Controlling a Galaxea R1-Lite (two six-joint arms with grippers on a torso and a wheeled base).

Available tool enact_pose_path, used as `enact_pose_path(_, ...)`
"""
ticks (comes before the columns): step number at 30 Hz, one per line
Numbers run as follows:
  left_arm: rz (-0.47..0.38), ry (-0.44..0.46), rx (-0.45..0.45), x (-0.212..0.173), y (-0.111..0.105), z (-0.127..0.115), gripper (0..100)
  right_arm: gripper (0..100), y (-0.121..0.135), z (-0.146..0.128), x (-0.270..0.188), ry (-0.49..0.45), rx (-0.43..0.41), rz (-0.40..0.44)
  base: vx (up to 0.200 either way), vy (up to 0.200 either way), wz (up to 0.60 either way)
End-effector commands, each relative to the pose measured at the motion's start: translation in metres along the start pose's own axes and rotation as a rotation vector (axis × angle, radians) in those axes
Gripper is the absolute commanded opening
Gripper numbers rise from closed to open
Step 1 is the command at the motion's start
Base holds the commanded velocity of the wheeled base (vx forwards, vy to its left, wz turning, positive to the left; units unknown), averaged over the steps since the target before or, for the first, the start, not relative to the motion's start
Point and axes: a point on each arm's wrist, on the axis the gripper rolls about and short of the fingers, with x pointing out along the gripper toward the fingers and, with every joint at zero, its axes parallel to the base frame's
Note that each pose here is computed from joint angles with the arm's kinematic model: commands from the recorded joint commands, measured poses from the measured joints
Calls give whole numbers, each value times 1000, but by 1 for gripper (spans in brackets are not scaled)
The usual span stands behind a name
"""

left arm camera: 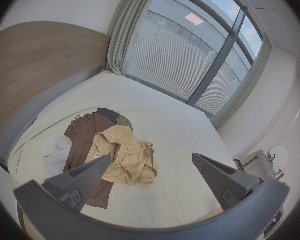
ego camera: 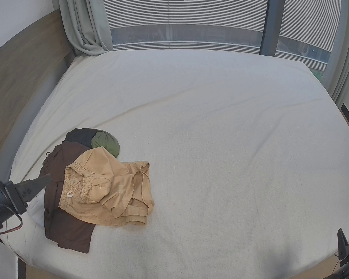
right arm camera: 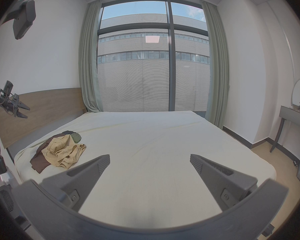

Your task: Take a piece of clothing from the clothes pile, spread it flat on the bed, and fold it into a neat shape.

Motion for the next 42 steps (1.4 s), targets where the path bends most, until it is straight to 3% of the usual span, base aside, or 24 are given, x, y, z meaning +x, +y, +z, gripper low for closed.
enact_pose_path(1, 43, 95, -48, 28, 15, 0, 100, 100, 0, -5, 1, 13, 0, 0, 0, 0, 0)
enact_pose_path(14, 25, 168, -112, 72, 42, 12, 100, 100, 0, -5, 1, 13, 0, 0, 0, 0, 0)
enact_pose_path(42, 37, 268, -73, 155, 83, -6, 100, 100, 0, -5, 1, 13, -1, 0, 0, 0, 0)
